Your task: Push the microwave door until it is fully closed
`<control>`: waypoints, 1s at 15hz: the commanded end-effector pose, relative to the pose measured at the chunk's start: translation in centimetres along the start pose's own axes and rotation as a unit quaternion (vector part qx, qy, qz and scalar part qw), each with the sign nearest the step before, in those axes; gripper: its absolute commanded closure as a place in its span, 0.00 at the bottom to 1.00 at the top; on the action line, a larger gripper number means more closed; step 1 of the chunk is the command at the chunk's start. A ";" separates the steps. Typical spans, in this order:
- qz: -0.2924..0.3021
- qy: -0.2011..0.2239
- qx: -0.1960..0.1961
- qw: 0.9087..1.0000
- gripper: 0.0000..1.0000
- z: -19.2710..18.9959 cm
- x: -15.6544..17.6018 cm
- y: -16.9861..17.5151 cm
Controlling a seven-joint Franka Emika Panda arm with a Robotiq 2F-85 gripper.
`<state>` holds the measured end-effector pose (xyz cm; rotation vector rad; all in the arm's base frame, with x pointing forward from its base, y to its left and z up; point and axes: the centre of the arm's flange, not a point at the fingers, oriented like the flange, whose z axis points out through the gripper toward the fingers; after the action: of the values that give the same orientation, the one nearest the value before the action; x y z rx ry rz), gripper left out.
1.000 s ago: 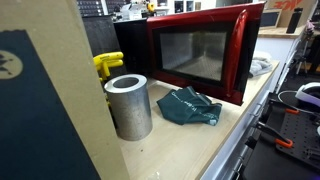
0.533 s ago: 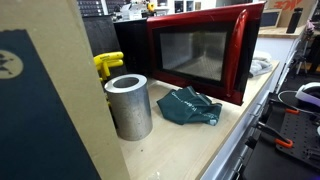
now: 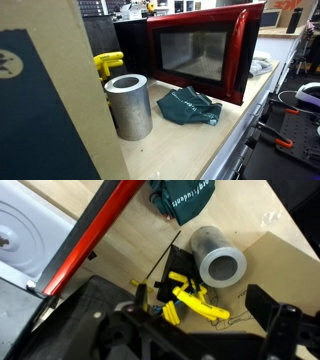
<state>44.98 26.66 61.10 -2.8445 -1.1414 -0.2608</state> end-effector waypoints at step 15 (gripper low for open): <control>-0.118 -0.151 -0.026 0.981 0.86 8.5 -5.5 -3.8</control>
<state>41.02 27.48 51.57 -2.8194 -1.4722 0.1397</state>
